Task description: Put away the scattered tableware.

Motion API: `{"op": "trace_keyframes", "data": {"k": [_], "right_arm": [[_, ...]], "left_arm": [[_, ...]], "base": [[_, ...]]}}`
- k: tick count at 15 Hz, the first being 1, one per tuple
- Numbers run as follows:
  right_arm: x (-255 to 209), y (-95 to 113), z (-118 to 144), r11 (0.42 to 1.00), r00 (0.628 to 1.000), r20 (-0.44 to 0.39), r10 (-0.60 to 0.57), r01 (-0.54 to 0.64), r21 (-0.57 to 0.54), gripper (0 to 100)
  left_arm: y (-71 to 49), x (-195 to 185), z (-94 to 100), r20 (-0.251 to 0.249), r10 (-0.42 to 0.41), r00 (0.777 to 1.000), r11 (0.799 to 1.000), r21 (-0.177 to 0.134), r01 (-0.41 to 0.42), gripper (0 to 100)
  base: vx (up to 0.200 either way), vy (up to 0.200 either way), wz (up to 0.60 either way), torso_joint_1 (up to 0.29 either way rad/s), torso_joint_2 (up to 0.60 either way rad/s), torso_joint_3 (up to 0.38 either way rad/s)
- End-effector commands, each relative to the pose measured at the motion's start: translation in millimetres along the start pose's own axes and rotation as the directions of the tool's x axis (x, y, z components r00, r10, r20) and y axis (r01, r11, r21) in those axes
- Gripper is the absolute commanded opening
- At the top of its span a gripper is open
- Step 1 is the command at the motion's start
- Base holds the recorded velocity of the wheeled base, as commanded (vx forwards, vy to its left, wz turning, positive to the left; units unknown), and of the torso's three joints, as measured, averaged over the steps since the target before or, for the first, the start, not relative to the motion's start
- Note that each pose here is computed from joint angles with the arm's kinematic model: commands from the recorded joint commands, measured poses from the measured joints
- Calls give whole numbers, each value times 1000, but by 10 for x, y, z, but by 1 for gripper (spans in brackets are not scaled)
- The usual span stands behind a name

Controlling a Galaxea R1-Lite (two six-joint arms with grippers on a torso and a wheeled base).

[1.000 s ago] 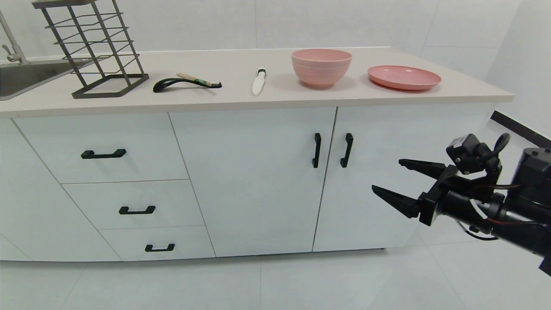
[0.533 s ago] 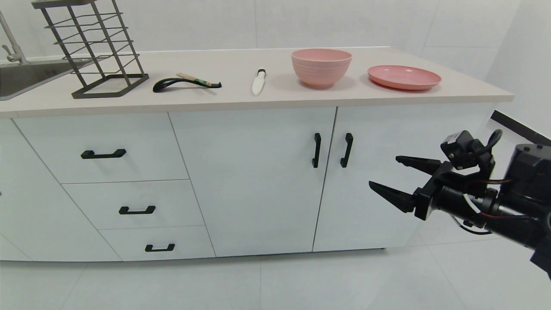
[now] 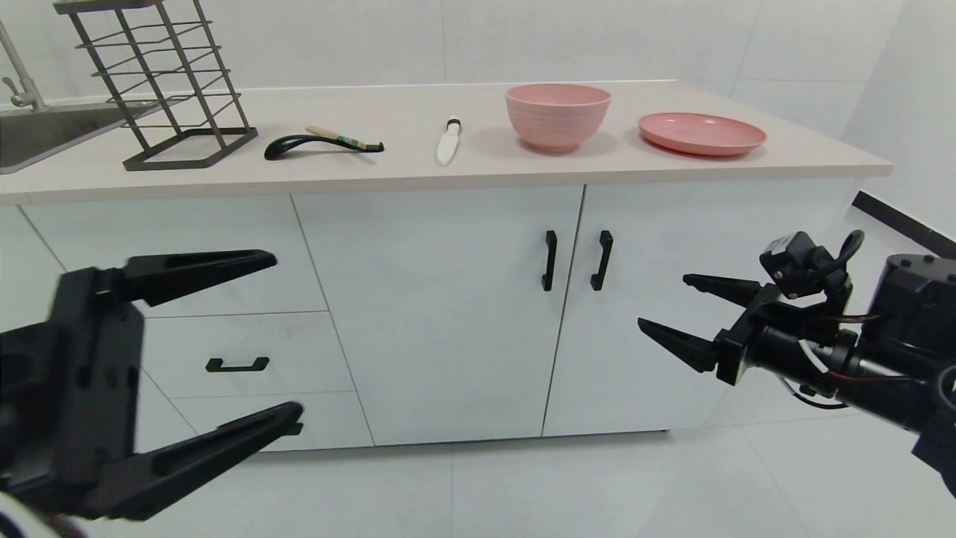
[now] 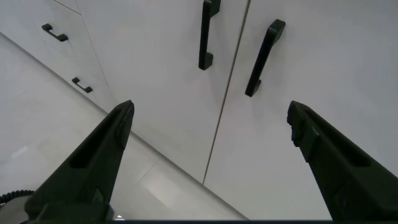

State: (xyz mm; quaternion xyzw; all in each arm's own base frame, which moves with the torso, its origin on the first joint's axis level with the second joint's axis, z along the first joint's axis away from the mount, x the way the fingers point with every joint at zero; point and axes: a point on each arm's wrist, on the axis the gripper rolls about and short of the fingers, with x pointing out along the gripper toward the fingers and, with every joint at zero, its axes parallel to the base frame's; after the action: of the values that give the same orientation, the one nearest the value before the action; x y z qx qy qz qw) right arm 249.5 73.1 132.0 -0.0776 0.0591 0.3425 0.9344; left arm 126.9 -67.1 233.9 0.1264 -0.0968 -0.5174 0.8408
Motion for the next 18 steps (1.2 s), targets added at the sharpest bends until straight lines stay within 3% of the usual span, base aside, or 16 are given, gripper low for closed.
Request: {"op": "trace_keyframes", "data": {"k": [1,2,4,7,10,14,16,17,18], "right_arm": [[-8,-6,-7,1000,1000,-1,-2,2,0,100],[-13,-12,-12,1000,1000,-2,-4,4,-1,100],[-13,-12,-12,1000,1000,-2,-4,4,-1,100],[36,-27,-33,1000,1000,-9,-2,2,2,100],[99,-55,-41,1000,1000,-5,24,-24,-13,100],[312,-265,-197,990,990,59,125,-121,-72,100],[377,-306,-246,987,987,68,147,-141,-82,100],[481,-345,-311,986,986,60,153,-148,-76,100],[552,-368,-342,986,987,58,153,-148,-76,100]], "left_arm": [[115,367,-338,-130,10,991,996,-85,-21,100],[157,432,-410,-174,64,983,994,-80,-79,100],[152,524,-483,-199,62,978,993,-87,-81,100],[67,753,-497,-188,-30,982,994,-105,11,100],[130,917,-608,-182,-29,983,994,-110,9,100],[222,1222,-796,-137,-33,990,996,-90,21,100],[230,1309,-756,-102,-43,994,997,-74,35,100],[198,1465,-678,-47,-86,995,995,-57,83,100],[156,1518,-666,-40,-102,994,993,-68,99,100]], "base": [[0,0,0,0,0,0],[0,0,0,0,0,0],[0,0,0,0,0,0],[0,0,0,0,0,0],[0,0,0,0,0,0],[0,0,0,0,0,0],[0,0,0,0,0,0],[0,0,0,0,0,0],[0,0,0,0,0,0]]}}
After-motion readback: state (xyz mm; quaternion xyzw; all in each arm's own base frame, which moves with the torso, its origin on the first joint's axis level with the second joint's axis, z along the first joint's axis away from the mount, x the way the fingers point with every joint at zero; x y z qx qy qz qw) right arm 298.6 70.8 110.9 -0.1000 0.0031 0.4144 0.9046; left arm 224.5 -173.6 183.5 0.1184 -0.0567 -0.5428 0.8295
